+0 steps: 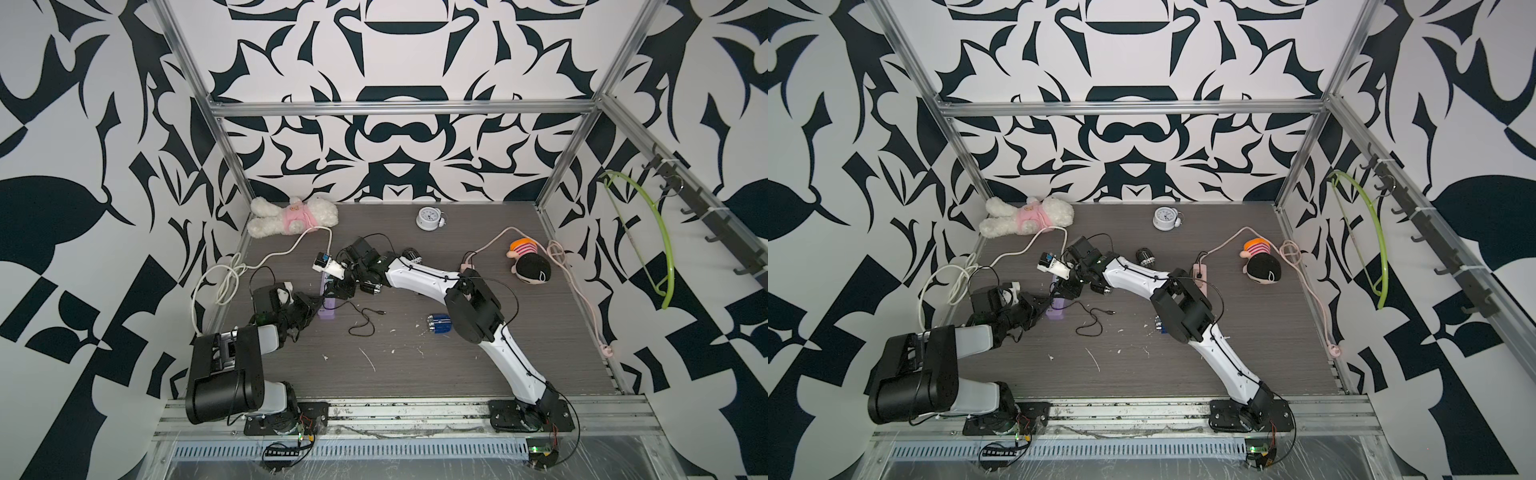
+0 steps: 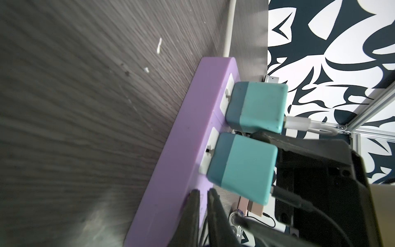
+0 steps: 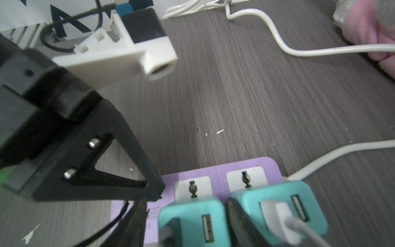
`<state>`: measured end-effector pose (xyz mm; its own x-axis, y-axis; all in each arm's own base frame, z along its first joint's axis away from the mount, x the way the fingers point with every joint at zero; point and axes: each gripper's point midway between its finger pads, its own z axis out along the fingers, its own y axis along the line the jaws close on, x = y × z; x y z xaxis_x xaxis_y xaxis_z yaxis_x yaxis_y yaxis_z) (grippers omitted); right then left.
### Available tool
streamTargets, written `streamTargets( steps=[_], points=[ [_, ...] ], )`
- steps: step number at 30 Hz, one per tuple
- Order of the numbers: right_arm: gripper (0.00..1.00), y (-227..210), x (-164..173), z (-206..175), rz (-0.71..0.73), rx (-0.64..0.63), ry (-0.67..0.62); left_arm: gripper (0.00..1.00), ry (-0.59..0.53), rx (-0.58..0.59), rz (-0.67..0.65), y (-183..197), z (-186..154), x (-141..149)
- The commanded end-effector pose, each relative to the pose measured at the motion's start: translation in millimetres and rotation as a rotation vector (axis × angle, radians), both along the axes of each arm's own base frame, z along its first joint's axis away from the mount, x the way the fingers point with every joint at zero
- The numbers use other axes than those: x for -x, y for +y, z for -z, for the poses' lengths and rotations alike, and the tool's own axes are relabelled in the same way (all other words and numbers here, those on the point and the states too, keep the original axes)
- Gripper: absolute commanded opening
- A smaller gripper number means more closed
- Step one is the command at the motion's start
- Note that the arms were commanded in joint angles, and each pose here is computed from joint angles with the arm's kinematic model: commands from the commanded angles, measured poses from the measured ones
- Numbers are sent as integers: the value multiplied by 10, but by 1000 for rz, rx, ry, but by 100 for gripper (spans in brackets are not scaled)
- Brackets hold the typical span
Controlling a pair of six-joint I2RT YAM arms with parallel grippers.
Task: Unplug the electric shaver
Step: Remove the plug from the socket.
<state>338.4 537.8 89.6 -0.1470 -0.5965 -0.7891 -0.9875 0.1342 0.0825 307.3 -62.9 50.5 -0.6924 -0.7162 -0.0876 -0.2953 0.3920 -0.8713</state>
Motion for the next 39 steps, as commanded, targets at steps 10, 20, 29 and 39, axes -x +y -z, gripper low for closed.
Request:
streamTargets(
  steps=[10,20,29,39],
  points=[
    [23,-20,-49,-303,16,-16,-73,13,101,-30,5,-31,225,141],
    [0,-52,-24,-594,26,-72,-114,10,119,-57,-1,-30,257,145],
    [0,-58,34,-784,14,-116,-115,10,130,-65,1,-33,277,137],
    [0,-225,75,-1300,61,-179,-110,13,120,-72,10,-47,257,125]
  ],
)
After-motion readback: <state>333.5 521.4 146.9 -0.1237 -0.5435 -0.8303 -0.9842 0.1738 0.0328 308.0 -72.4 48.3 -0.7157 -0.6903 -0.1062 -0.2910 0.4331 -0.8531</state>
